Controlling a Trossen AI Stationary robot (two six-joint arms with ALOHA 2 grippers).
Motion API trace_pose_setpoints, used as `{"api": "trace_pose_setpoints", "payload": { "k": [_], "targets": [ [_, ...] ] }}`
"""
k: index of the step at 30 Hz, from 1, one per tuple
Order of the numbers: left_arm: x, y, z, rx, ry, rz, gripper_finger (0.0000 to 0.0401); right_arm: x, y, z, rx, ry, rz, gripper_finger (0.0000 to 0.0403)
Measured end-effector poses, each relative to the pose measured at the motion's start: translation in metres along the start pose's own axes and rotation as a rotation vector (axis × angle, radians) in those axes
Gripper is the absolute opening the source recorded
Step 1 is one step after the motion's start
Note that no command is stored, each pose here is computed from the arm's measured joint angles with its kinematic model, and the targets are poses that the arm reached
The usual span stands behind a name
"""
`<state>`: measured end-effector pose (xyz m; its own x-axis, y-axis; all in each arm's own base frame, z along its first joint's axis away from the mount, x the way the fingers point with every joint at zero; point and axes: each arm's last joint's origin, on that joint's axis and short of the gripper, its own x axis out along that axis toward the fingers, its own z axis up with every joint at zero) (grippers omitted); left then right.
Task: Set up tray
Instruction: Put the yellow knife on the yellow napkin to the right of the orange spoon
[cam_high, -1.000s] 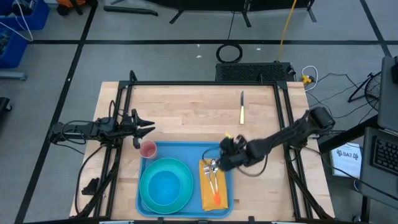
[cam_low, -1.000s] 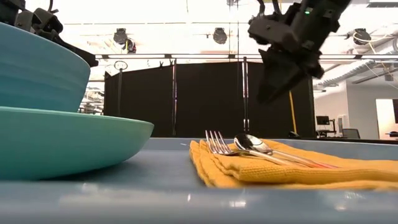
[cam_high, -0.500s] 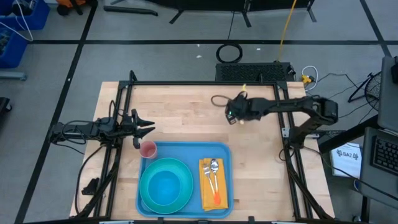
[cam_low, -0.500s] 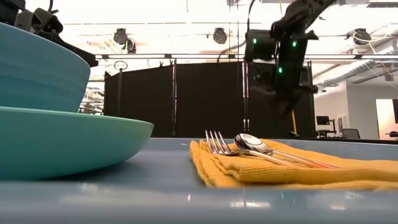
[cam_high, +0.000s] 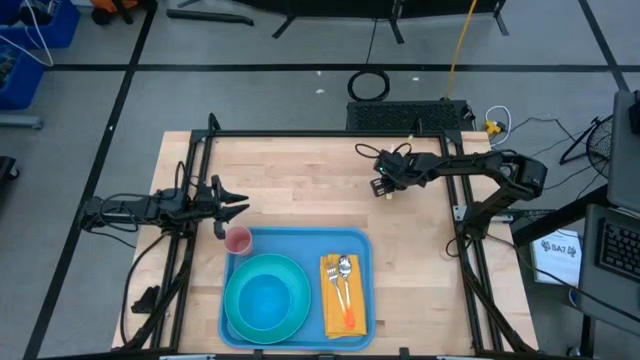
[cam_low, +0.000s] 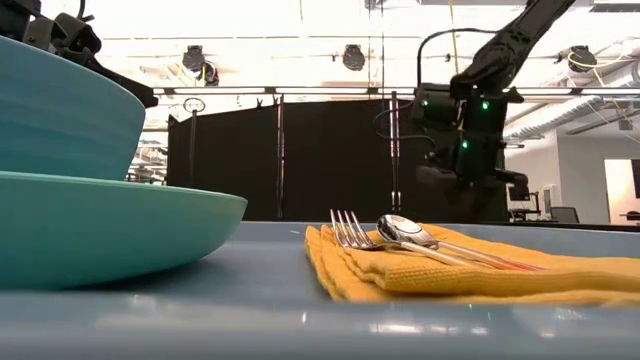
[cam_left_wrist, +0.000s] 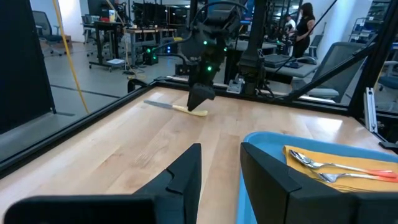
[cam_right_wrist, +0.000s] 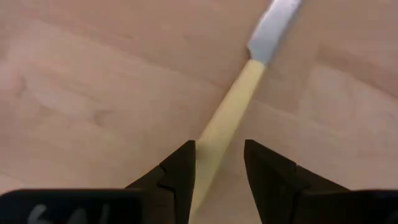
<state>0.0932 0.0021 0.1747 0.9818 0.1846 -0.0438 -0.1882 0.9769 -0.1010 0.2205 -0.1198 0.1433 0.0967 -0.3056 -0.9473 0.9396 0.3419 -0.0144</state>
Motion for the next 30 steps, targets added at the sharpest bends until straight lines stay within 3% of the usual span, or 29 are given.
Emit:
{"api": "trace_pose_setpoints", "payload": {
  "k": [10,16,23,28,30],
  "targets": [
    [0.000,0.000,0.000,0.000,0.000,0.000,0.0115,0.005,0.000,-0.001,0.015,-0.021,0.017,0.0141],
    [0.000,0.000,0.000,0.000,0.000,0.000,0.0115,0.024,-0.007,-0.010,0.066,0.043,-0.007,0.0105],
    [0.000,0.000,0.000,0.000,0.000,0.000,0.0115,0.036,-0.011,-0.025,0.003,0.088,-0.030,0.0053],
    [0.000,0.000,0.000,0.000,0.000,0.000,0.0115,0.015,0.005,-0.025,-0.049,-0.055,0.066,0.0053],
    [0.000,0.000,0.000,0.000,0.000,0.000,0.0115,0.002,0.013,-0.031,-0.085,-0.072,0.160,0.0053]
  ]
}}
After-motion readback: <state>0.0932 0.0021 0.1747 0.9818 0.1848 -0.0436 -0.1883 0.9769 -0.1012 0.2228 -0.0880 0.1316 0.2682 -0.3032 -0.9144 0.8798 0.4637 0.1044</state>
